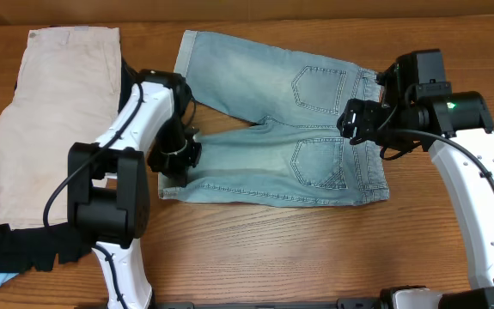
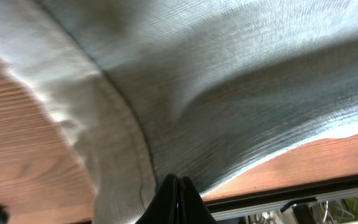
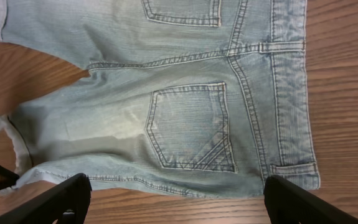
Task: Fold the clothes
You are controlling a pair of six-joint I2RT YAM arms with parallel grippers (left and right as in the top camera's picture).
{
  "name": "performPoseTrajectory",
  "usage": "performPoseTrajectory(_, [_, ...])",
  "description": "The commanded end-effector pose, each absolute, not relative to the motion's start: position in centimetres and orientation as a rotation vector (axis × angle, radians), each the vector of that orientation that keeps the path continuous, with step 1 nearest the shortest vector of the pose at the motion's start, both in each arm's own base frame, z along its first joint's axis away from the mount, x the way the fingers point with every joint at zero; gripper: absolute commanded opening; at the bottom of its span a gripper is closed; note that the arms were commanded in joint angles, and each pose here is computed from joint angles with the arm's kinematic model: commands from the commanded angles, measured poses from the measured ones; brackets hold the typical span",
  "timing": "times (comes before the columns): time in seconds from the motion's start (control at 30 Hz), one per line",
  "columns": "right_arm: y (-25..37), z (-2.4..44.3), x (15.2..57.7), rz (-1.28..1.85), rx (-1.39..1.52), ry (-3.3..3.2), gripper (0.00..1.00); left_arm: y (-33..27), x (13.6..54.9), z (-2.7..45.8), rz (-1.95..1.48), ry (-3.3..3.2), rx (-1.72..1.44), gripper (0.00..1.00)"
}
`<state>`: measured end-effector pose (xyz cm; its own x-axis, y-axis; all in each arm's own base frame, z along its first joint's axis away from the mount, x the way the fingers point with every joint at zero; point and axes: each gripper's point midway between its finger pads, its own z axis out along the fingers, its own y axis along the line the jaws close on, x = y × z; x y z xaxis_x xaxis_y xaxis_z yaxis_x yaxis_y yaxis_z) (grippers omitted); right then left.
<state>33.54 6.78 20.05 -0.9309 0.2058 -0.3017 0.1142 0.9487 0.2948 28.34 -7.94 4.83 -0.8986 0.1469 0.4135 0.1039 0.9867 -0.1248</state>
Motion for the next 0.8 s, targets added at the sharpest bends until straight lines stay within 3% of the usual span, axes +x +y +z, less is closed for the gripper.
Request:
performPoseTrajectory(0.0, [6.6,20.2,33.5,0.378,0.237,2.763,0.93,-9.3,26.1,3.3,0.181,-2.634,-0.203,0.04])
performPoseTrajectory(0.47, [6.4,19.2,31.4,0.369,0.308,2.858,0.96,-6.0,20.8,0.2,-0.081,-2.512,-0.088,0.04])
performPoseTrajectory(0.77, [5.7,13.8,28.7,0.313,0.576,2.974,0.97,-4.4,24.6,-0.3,-0.235,-2.657,0.021,0.04])
